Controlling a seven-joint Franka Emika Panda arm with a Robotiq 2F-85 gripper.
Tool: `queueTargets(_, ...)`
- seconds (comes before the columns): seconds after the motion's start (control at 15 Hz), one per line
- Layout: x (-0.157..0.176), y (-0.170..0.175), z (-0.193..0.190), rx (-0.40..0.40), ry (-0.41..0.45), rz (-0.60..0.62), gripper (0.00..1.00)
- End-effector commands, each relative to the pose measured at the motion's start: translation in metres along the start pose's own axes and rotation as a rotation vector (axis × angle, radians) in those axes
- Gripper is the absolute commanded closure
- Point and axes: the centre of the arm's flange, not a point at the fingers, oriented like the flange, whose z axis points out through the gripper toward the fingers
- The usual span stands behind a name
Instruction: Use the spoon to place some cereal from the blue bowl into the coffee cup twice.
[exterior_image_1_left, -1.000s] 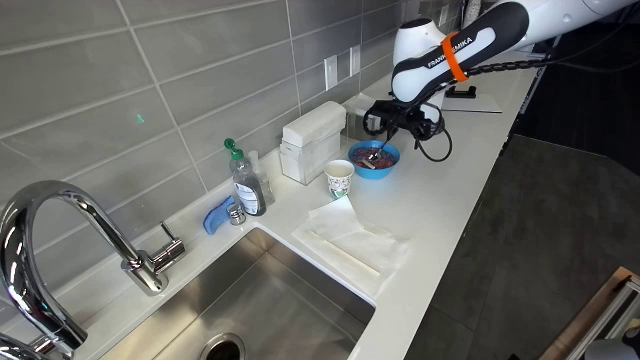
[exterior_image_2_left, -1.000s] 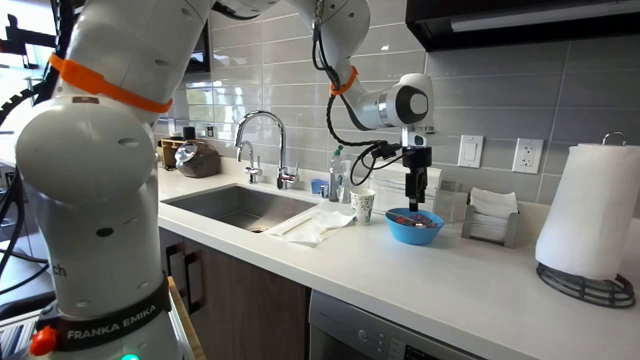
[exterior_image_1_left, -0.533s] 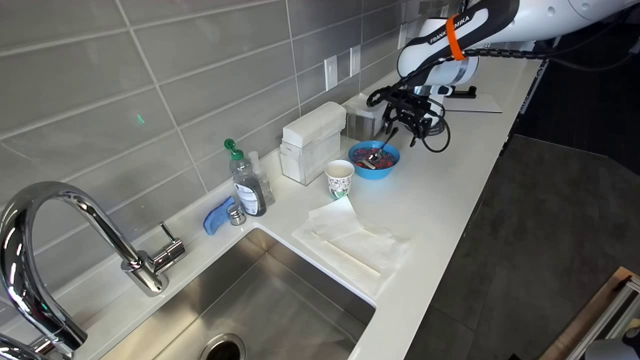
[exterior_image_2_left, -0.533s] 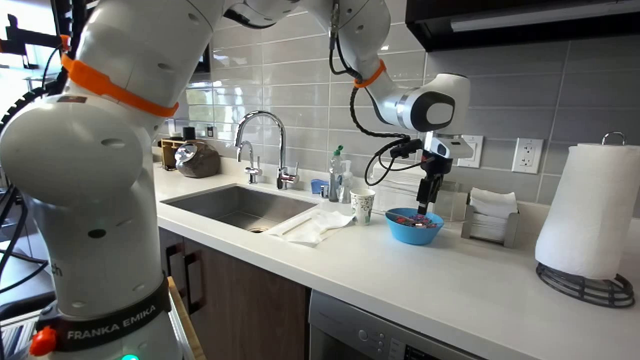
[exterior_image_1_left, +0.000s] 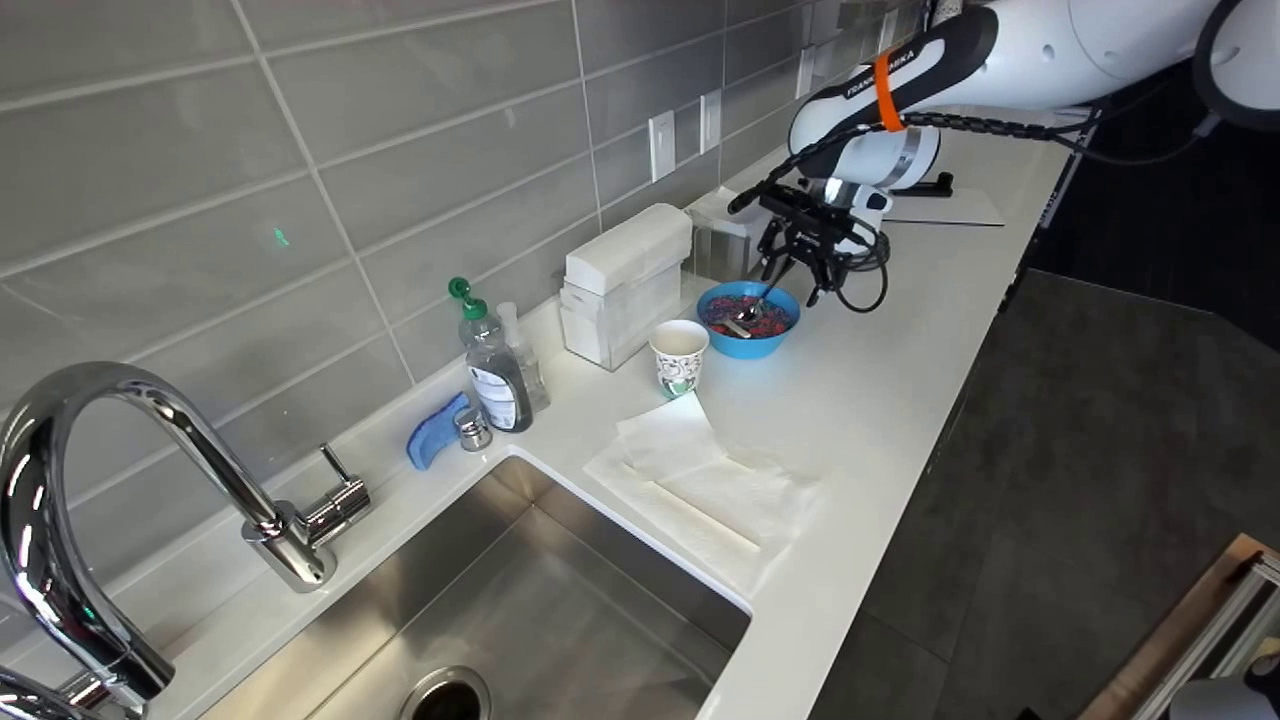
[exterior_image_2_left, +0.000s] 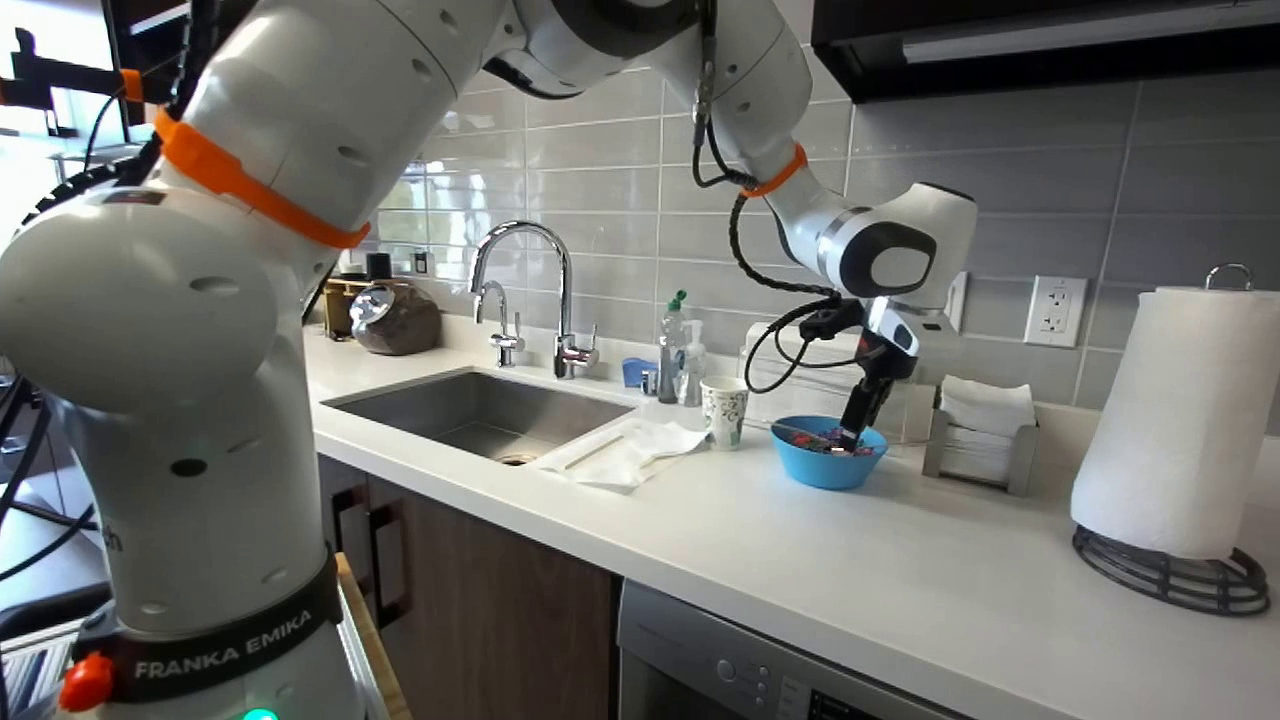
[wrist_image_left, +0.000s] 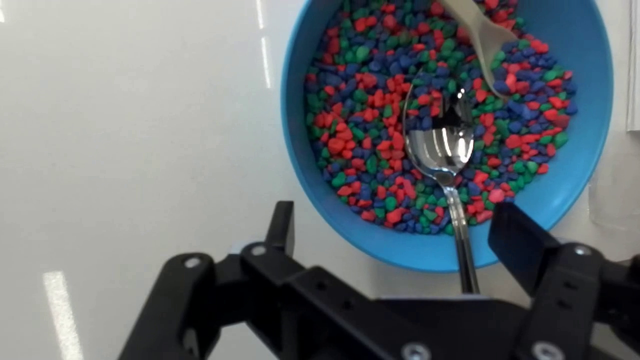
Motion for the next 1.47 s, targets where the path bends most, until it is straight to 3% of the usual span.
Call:
queueTargets(0.0,0.006,-0.022,0.015,-0.026,-0.035,-0.020,0.05)
queueTargets(0.07,0.007,-0.026,0.017,-0.034,-0.034,-0.022,0.14)
queueTargets(0.13,0.006,-0.028,0.019,-0.041,-0.035,-0.027,0.14)
queueTargets(0.33,0.004,-0.036,0.023,-0.057,-0.039,-0.037,0.31)
queueTargets(0.6,0.001,-0.041,0.024,-0.079,-0.050,-0.056,0.36)
queueTargets(0.67,0.000,-0.041,0.023,-0.083,-0.051,-0.061,0.33)
queueTargets(0.8,0.001,-0.042,0.022,-0.085,-0.044,-0.066,0.43)
queueTargets(1.13,0.009,-0.042,0.020,-0.095,0.011,-0.093,0.52)
queueTargets(1.4,0.004,-0.042,0.029,-0.101,0.023,-0.128,0.47)
